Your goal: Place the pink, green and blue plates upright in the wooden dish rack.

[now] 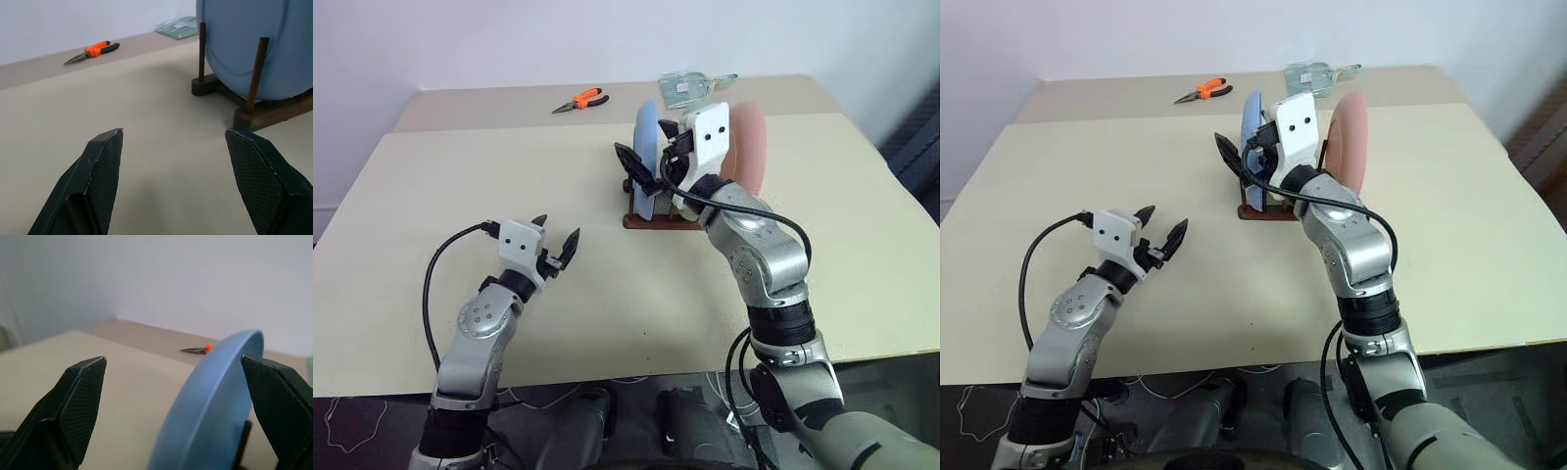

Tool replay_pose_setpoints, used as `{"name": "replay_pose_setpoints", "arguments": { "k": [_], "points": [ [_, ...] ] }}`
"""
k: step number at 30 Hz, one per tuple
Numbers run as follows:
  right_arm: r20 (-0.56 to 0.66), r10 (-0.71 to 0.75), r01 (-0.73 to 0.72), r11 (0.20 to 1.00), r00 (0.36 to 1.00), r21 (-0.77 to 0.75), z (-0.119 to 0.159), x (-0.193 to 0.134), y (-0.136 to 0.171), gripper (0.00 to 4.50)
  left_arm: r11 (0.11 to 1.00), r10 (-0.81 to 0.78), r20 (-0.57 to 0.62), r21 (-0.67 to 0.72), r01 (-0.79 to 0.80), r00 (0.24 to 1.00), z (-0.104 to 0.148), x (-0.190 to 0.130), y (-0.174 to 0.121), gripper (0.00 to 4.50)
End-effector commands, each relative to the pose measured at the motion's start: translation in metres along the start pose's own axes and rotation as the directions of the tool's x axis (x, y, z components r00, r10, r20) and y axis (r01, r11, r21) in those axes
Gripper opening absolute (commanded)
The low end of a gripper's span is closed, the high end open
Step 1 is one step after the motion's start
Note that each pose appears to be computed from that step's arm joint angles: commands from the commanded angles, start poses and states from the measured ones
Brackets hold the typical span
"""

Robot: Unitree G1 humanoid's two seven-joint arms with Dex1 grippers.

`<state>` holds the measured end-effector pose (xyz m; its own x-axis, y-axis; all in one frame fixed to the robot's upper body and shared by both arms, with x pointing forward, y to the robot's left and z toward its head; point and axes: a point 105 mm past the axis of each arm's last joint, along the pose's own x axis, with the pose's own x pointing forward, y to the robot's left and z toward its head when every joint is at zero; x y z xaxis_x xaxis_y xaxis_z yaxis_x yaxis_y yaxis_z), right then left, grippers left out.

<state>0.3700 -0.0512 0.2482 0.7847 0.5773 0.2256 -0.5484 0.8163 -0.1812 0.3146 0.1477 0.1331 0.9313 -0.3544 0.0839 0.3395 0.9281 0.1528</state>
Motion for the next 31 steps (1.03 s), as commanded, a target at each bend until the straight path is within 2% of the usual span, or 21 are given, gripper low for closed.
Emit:
{"name": "replay_pose_setpoints", "arguments": {
  "k": [1,5,8,10,12,13,15,17,20,24,31],
  "points": [
    [0.111,0.011,0.019,0.964,0.994,-0.265,0.036,-0.001,-0.008,4.49,1.0,-0.018,0.049,0.023,0.017,0.999,0.014,0.0,-0.005,3.42],
    [0.188,-0.022,0.087,0.934,0.982,-0.346,0.057,-0.018,-0.032,4.49,1.0,-0.008,0.048,0.029,0.007,0.999,0.014,0.0,-0.001,3.42],
    [0.203,-0.039,0.111,0.926,0.978,-0.36,0.069,-0.055,-0.069,4.49,0.999,0.017,0.029,0.045,-0.019,0.999,0.01,-0.003,0.01,3.42],
    [0.15,-0.1,0.145,0.932,0.984,-0.332,0.06,-0.089,-0.101,4.49,0.998,0.017,0.007,0.063,-0.017,1.0,0.005,-0.004,0.017,3.42],
    [0.132,-0.22,0.247,0.938,0.967,-0.245,0.052,-0.12,-0.133,4.49,0.997,0.01,-0.01,0.08,-0.009,1.0,0.0,-0.004,0.021,3.42],
    [0.129,-0.26,0.284,0.932,0.957,-0.227,0.05,-0.131,-0.145,4.49,0.997,0.008,-0.012,0.081,-0.007,1.0,-0.001,-0.003,0.021,3.42],
    [0.053,-0.332,0.336,0.925,0.942,-0.178,0.027,-0.156,-0.159,4.49,0.997,0.003,-0.02,0.082,-0.001,1.0,-0.005,-0.001,0.023,3.42],
    [-0.048,-0.326,0.312,0.931,0.944,-0.189,0.0,-0.171,-0.158,4.49,0.996,-0.006,-0.029,0.084,0.009,1.0,-0.008,-0.001,0.023,3.42],
    [-0.137,-0.295,0.267,0.945,0.946,-0.191,-0.024,-0.181,-0.153,4.49,0.995,-0.018,-0.036,0.093,0.021,0.999,-0.011,0.0,0.02,3.42],
    [-0.315,-0.245,0.191,0.963,0.917,-0.192,-0.081,-0.193,-0.133,4.49,0.995,-0.014,-0.065,0.103,0.02,0.998,-0.019,-0.009,0.022,3.42],
    [-0.337,-0.24,0.177,0.962,0.91,-0.207,-0.097,-0.185,-0.135,4.49,0.994,0.02,-0.072,0.11,-0.012,0.997,-0.023,-0.014,0.021,3.42]
  ]
}}
